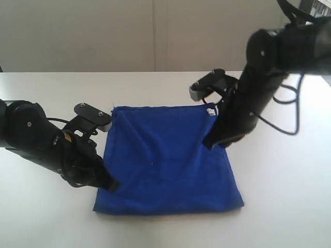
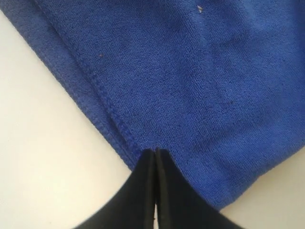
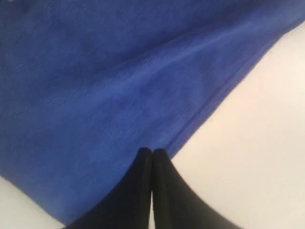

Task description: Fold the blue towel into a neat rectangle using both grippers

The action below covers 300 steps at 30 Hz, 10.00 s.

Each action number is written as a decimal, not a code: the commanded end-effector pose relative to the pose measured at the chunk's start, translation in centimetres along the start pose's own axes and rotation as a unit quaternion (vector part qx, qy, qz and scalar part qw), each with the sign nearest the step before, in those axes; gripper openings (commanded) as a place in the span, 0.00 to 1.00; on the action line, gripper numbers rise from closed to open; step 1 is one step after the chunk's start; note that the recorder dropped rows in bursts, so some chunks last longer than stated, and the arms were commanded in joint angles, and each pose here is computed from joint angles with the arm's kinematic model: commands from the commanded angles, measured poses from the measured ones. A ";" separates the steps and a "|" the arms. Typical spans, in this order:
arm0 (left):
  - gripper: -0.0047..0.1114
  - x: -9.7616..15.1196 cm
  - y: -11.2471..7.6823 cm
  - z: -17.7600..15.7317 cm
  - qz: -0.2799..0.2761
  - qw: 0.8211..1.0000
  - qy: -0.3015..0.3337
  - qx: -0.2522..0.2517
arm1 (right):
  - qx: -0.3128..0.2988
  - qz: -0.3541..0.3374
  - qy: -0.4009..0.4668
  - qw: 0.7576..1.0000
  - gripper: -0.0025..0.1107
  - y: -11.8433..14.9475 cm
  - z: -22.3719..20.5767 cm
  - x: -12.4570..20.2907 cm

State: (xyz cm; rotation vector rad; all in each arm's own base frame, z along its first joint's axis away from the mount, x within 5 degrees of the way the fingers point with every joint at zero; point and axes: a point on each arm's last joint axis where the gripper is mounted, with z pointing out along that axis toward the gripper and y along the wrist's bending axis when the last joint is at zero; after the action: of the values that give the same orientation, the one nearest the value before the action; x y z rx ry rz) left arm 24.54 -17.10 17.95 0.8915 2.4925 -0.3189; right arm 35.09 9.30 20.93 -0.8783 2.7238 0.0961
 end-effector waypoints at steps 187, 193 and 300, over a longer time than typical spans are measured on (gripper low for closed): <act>0.29 -10.6 12.5 9.1 -0.087 0.988 -0.131 -0.003 | -0.011 0.052 0.048 0.997 0.02 -8.5 12.2 -8.1; 0.04 -10.6 12.6 9.1 -0.087 0.987 -0.133 -0.007 | -0.015 0.054 0.048 0.997 0.02 -8.4 12.2 -8.0; 0.42 -13.1 13.8 10.5 -0.029 0.991 -0.128 0.011 | -0.019 0.046 0.057 0.997 0.02 -8.3 12.2 -7.9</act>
State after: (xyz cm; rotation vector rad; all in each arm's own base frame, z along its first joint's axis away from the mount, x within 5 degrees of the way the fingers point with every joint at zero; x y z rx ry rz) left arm 46.01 -17.38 14.71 0.7384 2.2777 -0.4292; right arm 49.14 9.24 13.34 -0.7707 2.8331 0.1204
